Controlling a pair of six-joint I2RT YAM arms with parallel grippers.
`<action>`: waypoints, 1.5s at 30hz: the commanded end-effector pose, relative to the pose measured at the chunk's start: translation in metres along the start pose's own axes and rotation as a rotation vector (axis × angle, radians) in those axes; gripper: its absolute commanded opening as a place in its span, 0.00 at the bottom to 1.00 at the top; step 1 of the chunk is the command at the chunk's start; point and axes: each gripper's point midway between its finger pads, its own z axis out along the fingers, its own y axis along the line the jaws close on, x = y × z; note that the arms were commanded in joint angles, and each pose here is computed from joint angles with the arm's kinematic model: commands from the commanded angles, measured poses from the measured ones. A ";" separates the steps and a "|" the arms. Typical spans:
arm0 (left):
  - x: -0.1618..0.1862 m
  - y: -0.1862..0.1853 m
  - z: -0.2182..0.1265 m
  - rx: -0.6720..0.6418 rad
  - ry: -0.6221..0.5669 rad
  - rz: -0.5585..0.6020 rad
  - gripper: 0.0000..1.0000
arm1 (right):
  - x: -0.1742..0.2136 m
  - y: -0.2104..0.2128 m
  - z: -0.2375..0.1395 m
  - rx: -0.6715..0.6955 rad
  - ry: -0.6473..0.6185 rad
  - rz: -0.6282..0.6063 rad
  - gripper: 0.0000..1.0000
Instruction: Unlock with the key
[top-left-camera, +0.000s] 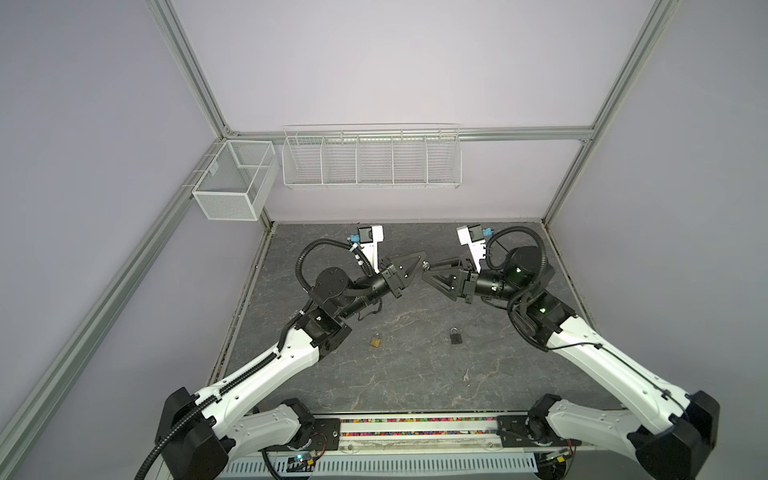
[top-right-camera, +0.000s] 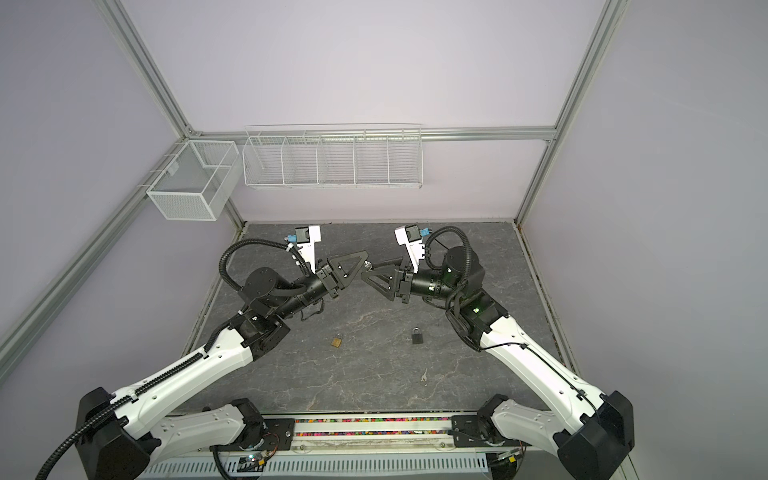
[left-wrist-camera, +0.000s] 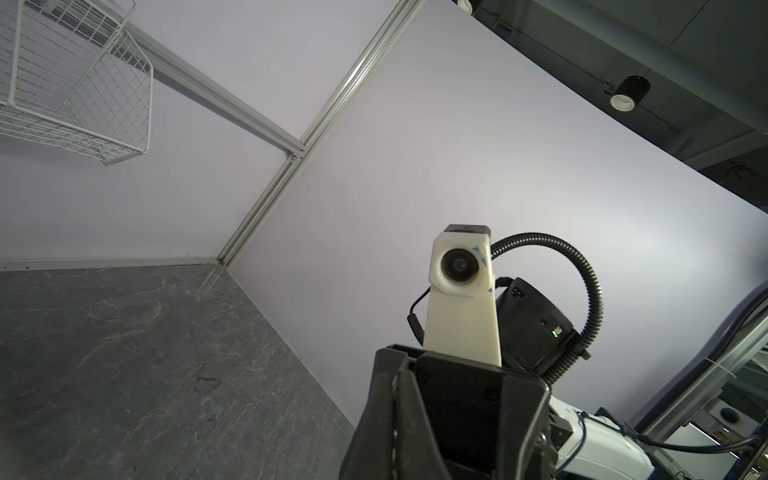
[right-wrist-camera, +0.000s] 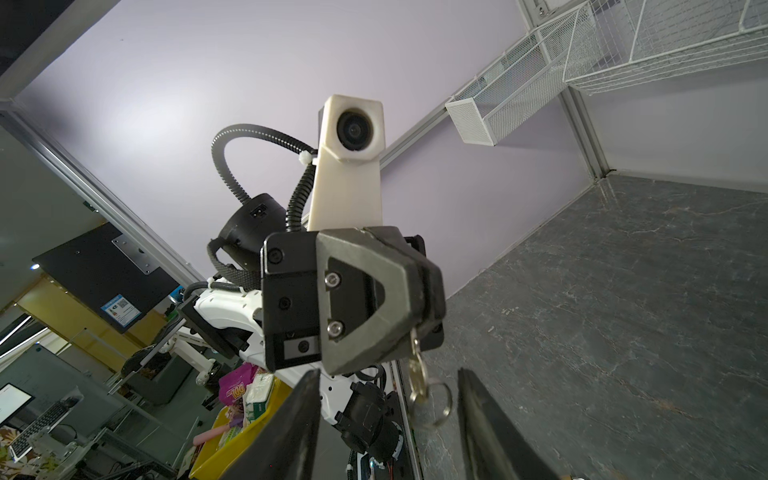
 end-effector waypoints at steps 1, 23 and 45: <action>-0.013 -0.012 -0.002 0.020 -0.035 0.010 0.00 | -0.005 0.006 -0.001 -0.035 -0.027 -0.015 0.49; -0.015 -0.014 -0.005 0.014 -0.047 0.007 0.00 | -0.010 0.008 0.004 -0.066 -0.026 -0.017 0.32; -0.016 -0.014 -0.009 0.003 -0.054 0.030 0.00 | -0.016 0.001 0.003 -0.032 -0.056 0.000 0.17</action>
